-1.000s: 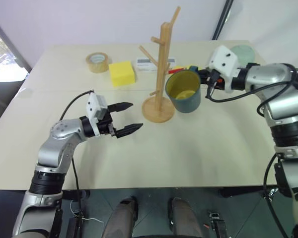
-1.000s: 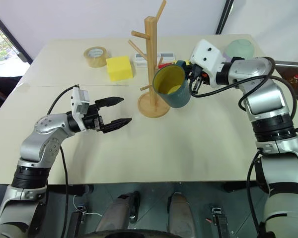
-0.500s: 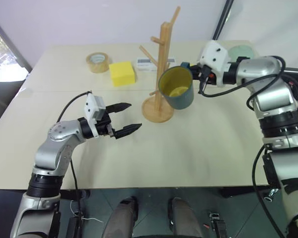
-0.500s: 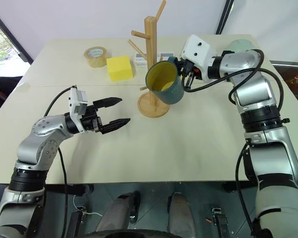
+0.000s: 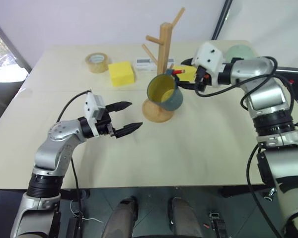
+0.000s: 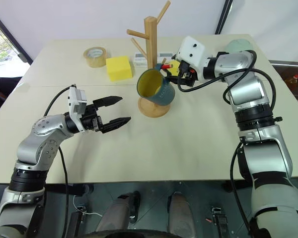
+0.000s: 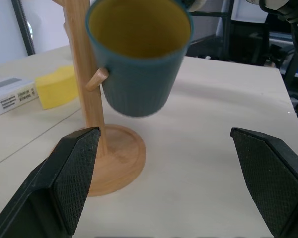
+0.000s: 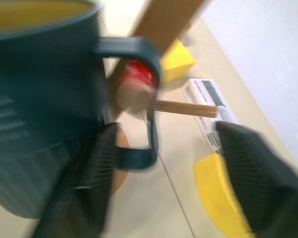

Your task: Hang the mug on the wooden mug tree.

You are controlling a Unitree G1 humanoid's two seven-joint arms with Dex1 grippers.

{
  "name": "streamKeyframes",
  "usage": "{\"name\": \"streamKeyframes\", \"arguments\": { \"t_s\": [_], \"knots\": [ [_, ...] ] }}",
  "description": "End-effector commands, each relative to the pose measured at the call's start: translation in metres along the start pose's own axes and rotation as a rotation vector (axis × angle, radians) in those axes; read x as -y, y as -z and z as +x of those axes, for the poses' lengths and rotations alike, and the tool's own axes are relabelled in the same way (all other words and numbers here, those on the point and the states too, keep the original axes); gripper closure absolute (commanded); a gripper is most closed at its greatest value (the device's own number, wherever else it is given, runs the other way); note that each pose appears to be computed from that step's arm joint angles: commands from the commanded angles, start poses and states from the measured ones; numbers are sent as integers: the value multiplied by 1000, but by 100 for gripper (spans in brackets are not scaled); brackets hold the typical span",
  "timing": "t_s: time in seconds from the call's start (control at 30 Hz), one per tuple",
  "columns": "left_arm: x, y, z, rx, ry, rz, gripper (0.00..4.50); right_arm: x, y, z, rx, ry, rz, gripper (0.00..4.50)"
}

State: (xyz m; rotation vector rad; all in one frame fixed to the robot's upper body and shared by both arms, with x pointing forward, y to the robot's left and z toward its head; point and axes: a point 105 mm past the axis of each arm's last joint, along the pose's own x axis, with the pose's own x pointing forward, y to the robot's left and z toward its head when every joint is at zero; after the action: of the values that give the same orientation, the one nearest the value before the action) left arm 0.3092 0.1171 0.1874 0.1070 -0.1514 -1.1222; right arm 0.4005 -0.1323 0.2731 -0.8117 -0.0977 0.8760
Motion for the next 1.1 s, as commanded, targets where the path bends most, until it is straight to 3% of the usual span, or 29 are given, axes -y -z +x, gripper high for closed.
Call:
{"name": "streamKeyframes", "arguments": {
  "t_s": [0.03,0.27,0.47,0.6,0.87,1.1],
  "knots": [
    [1,-18,-1,44,1,46,0,19,-16,-22,53,105,-48,105],
    [-1,-18,-2,45,-7,44,0,30,-13,-50,103,214,6,105],
    [-13,-18,-12,70,-91,21,0,36,3,-98,202,398,201,105],
    [-27,-4,-24,34,-199,-3,0,9,33,-113,170,433,314,105],
    [-56,49,-59,-97,-536,-57,0,-60,98,-113,122,548,541,105],
    [-56,75,-80,-137,-660,-72,0,-92,126,-106,97,575,635,105]
  ]
}}
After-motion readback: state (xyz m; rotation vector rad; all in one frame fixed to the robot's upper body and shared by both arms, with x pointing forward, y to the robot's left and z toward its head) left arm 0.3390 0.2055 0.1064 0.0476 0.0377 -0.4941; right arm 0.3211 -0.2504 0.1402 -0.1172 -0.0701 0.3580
